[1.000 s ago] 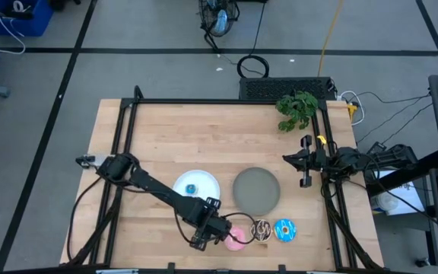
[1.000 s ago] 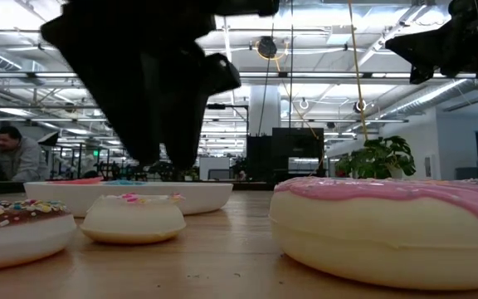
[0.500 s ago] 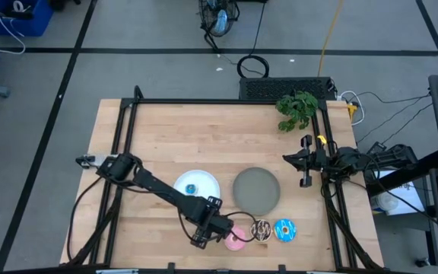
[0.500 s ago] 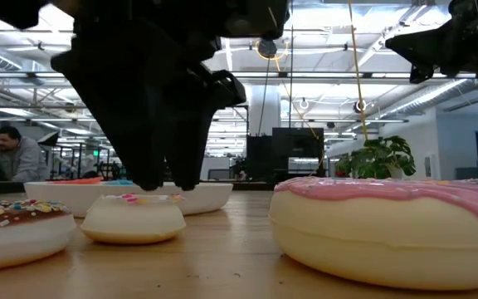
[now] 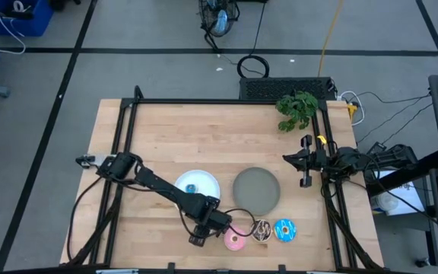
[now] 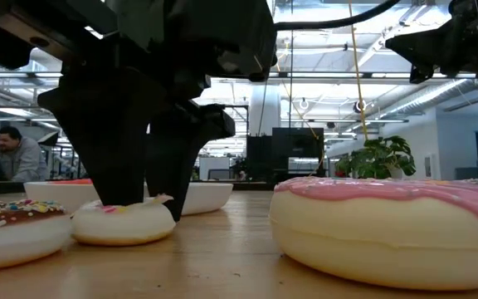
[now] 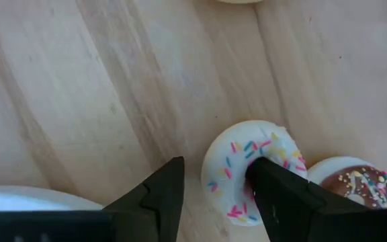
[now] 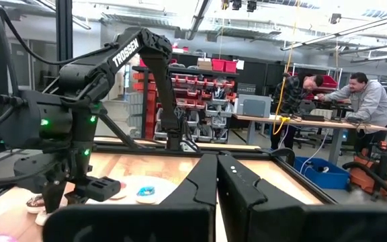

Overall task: Pick & Place donuts
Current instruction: Put the small white donut on the white plate

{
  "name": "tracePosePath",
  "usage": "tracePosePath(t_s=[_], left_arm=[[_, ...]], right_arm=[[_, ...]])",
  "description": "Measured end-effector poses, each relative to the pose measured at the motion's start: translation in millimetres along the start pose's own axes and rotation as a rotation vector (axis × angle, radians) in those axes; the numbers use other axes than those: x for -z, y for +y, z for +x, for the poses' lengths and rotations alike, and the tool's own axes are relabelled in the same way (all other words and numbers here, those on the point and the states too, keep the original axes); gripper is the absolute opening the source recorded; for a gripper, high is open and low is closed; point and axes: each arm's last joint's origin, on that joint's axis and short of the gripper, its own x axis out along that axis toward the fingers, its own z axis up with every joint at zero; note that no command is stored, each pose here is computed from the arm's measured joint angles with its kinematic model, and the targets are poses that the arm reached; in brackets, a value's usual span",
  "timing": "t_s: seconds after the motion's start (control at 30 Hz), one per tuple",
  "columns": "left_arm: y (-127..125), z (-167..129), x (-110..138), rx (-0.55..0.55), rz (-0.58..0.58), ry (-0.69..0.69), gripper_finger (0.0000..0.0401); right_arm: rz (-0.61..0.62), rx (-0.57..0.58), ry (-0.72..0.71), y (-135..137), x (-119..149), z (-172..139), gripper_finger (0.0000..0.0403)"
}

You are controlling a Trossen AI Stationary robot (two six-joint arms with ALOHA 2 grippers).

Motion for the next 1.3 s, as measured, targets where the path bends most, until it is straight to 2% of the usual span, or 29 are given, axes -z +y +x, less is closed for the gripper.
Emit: tracePosePath(t_s=[0.1,0.2,0.43,0.6,0.8,0.93,1.0,1.1,1.3], left_arm=[[-0.1,2.2,-0.3,0.008,0.008,-0.021,0.0172],[-0.2,2.5,0.1,0.014,0.008,-0.020,0.0147],[-2.4,-1.7,-3.3,0.009,0.026,-0.005,0.0016],[-5.3,-18.0,-10.6,-0.001,0.044,0.015,0.0023],[-19.0,-66.3,-20.9,-0.019,0.073,0.089,0.0008],[-25.7,-104.5,-26.3,-0.098,0.167,0.103,0.0018],[-21.9,-123.2,-29.1,-0.131,0.189,0.091,0.0014],[-6.7,-145.1,-32.7,-0.175,0.155,0.064,0.0007],[24.7,-165.7,-25.7,-0.185,0.106,0.101,0.0008]], right_arm=[[0.000,0.000,0.000,0.0,0.1,0.0,0.0000],[-0.001,0.001,-0.001,0.0,0.0,0.0,0.0000],[-0.006,0.001,-0.004,-0.1,-0.4,0.0,0.0000],[-0.004,0.001,-0.004,-0.1,-0.3,0.0,0.0000],[-0.003,0.001,-0.007,-0.1,-0.6,0.0,0.0000],[-0.003,0.001,-0.007,-0.1,-0.6,0.0,0.0000],[-0.002,0.001,-0.008,-0.1,-0.8,0.0,0.0000],[-0.002,0.001,-0.008,-0.1,-0.7,0.0,0.0000],[-0.015,0.001,-0.007,-0.1,-0.7,0.0,0.0000]])
